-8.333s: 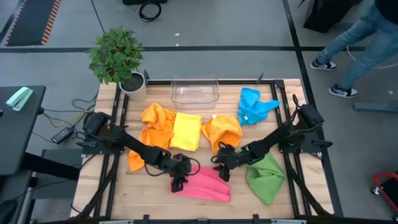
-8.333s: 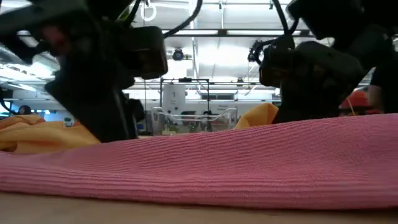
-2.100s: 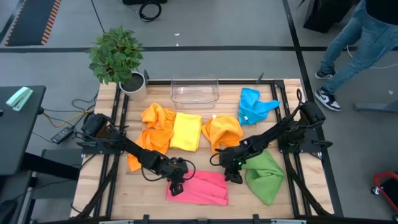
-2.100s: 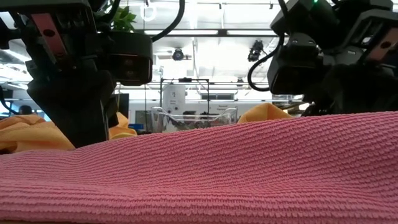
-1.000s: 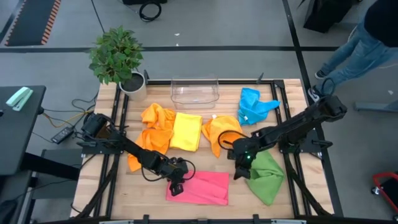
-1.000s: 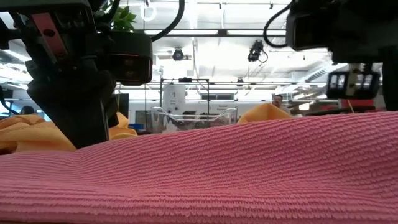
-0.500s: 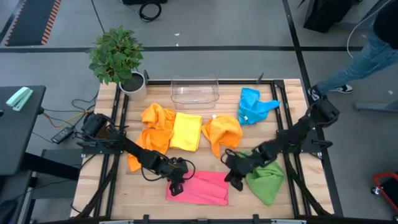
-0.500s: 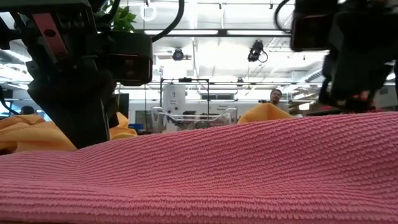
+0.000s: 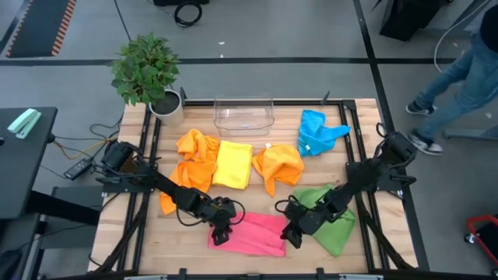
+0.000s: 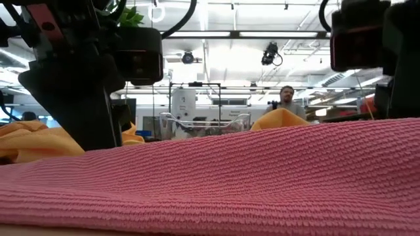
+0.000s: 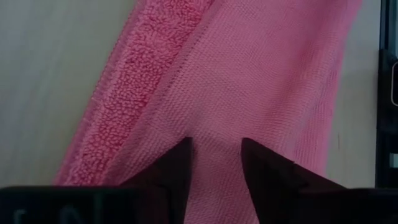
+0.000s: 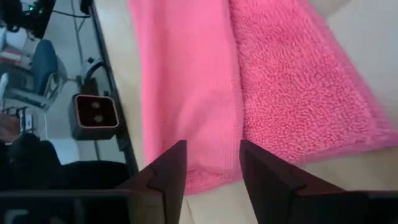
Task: Fold microfiber towels
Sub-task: Fold the pink microfiber cloth
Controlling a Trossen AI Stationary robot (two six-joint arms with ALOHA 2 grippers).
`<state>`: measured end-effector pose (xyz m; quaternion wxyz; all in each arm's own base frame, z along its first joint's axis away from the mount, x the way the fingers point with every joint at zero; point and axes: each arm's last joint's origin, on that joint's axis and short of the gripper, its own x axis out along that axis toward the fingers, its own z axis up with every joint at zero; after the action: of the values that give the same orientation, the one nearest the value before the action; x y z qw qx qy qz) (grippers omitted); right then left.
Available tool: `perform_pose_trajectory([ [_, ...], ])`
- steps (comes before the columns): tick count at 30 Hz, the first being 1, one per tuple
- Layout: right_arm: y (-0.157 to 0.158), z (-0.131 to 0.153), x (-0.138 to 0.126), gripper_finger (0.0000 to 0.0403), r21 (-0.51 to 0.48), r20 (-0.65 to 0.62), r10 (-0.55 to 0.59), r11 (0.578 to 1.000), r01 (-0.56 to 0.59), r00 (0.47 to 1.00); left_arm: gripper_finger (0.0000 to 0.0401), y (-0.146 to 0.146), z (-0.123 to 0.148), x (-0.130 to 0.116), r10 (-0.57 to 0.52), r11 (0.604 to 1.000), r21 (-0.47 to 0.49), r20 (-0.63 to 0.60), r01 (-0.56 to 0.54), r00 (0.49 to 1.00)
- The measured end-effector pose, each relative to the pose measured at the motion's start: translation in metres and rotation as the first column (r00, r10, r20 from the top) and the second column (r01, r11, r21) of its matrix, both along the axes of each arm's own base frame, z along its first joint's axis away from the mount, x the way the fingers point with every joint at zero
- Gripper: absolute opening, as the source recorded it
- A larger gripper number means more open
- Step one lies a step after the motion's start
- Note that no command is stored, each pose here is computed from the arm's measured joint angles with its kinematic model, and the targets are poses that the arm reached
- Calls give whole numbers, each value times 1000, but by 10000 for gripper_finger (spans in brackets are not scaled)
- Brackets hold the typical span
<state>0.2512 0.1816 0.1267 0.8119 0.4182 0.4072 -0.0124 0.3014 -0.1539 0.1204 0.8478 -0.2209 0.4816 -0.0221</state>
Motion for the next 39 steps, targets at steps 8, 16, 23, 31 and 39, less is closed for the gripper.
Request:
perform_pose_trajectory([
  [8,1,-21,3,159,3,-59,-43,999,43,997,148,0,0,0,-16,1000,5,2,16,1000],
  [16,8,-17,1,158,32,-21,-3,999,3,1000,140,0,0,0,-16,1000,4,0,16,1000],
  [23,9,-16,2,158,36,-8,-1,999,1,1000,145,0,0,0,-14,1000,1,0,14,1000],
  [31,10,-26,3,158,26,-27,-1,1000,2,1000,135,0,0,0,-12,1000,0,-1,12,1000],
  [39,10,-25,3,114,3,-14,36,999,-36,999,138,0,0,0,-5,1000,-6,-4,5,1000],
])
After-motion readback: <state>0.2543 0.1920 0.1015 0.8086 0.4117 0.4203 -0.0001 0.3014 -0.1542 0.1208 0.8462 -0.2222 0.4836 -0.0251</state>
